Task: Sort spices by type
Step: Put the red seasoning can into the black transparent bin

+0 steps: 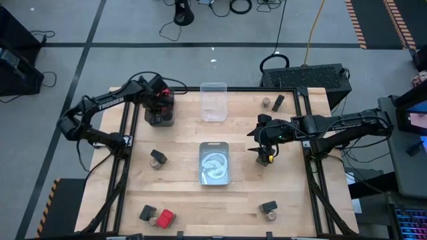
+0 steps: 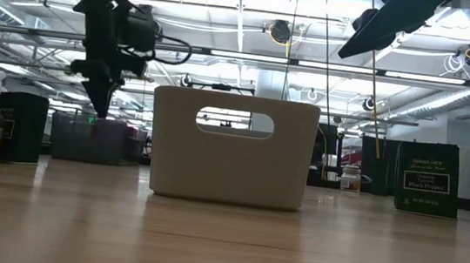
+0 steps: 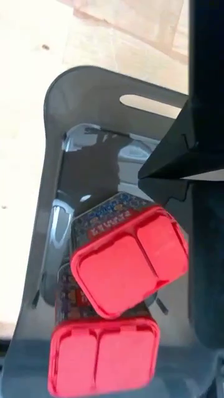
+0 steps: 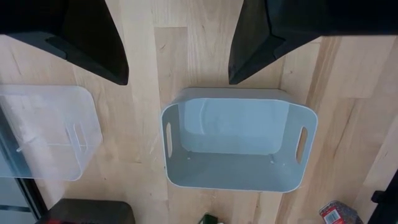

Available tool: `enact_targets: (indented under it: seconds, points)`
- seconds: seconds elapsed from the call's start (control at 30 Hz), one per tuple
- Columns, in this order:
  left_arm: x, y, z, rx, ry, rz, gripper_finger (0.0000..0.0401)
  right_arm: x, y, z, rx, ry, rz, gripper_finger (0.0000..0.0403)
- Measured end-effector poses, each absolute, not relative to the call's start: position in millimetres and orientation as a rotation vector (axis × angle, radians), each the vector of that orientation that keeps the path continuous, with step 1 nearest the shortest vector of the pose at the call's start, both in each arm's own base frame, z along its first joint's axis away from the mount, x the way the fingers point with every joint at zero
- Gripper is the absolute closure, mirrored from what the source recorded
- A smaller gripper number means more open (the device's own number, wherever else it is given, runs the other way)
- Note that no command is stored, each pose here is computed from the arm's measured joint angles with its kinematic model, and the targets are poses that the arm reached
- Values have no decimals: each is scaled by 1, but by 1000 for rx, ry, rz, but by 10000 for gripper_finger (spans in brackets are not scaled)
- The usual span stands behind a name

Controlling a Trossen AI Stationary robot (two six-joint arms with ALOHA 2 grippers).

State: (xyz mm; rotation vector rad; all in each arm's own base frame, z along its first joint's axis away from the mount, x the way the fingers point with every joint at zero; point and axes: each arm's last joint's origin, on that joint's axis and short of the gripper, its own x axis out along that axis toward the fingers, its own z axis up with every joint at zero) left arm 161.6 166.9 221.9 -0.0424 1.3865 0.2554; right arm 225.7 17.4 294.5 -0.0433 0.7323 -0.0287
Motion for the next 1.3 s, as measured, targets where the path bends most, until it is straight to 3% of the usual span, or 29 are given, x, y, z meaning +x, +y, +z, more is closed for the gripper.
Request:
enact_targets:
  seconds: [0.47, 0.8, 1.3]
  points:
    - [166, 180, 198, -10, 1577, 353, 391, 225, 17, 294, -54, 738, -25, 145]
    - [167, 186, 200, 77, 1602, 467, 391, 225, 17, 294, -54, 737, -25, 145]
    - [162, 176, 207, 20, 1567, 375, 391, 225, 18, 294, -52, 737, -21, 145]
